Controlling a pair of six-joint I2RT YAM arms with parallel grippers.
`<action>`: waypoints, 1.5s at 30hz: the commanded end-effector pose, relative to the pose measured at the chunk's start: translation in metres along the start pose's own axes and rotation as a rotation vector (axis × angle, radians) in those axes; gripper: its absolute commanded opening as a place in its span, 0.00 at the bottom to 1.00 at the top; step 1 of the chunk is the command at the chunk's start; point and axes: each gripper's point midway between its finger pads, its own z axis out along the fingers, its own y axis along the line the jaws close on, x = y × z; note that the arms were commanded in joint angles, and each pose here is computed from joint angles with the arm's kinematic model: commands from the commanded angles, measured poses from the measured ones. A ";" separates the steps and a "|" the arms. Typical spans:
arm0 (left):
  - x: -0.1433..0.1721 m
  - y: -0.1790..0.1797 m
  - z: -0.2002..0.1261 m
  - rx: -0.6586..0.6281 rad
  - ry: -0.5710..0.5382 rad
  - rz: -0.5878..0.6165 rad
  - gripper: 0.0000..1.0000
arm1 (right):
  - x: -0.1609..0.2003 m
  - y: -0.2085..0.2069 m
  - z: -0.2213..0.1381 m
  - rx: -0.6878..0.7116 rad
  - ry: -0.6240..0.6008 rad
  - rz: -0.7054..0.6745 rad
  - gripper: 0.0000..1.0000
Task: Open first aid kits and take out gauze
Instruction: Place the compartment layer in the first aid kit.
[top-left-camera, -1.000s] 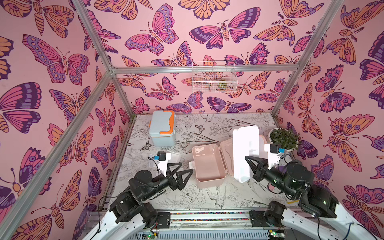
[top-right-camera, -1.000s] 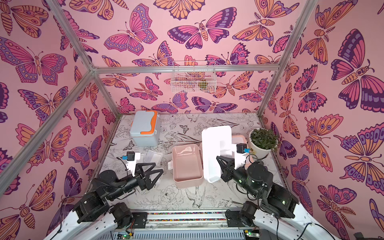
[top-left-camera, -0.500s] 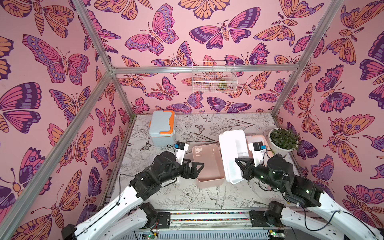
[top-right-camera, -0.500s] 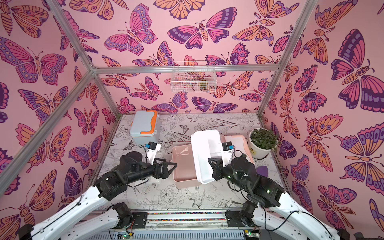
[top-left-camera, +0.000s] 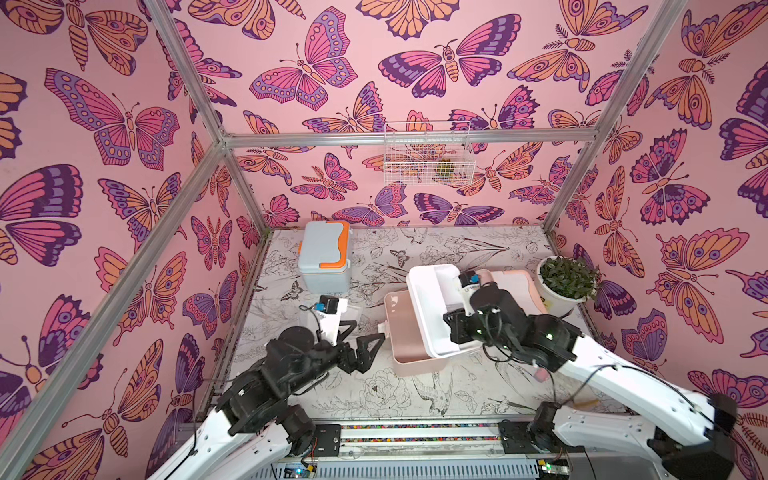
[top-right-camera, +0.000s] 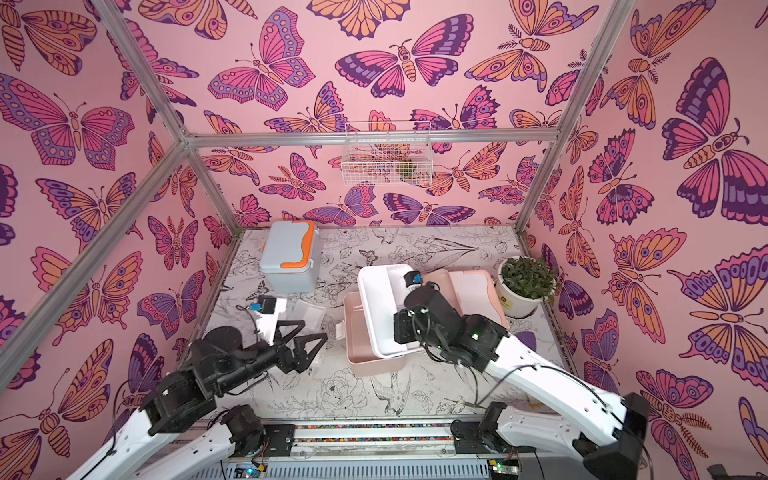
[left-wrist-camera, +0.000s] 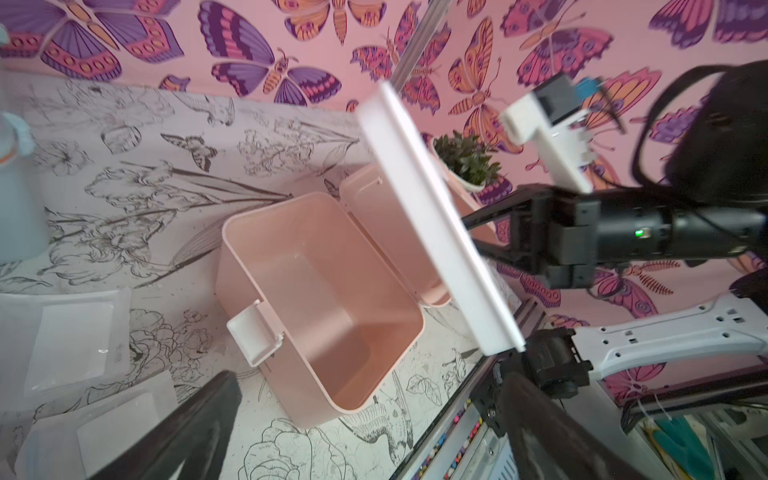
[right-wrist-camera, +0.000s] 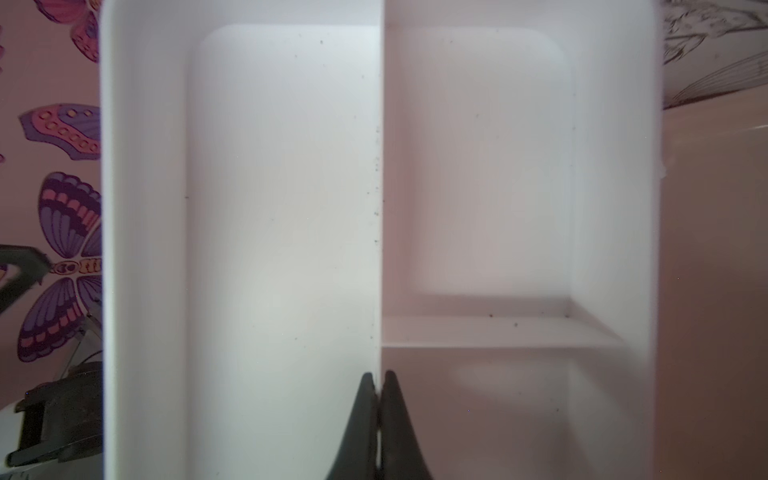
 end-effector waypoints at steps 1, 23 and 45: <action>0.018 0.025 -0.007 -0.076 -0.025 -0.039 1.00 | 0.002 0.007 0.018 0.115 0.059 -0.006 0.00; 0.036 0.050 -0.014 -0.159 -0.034 -0.079 1.00 | 0.040 0.007 0.092 0.413 0.228 0.025 0.00; 0.044 0.052 -0.004 -0.167 0.006 -0.102 1.00 | 0.070 -0.003 0.115 0.438 0.306 0.046 0.00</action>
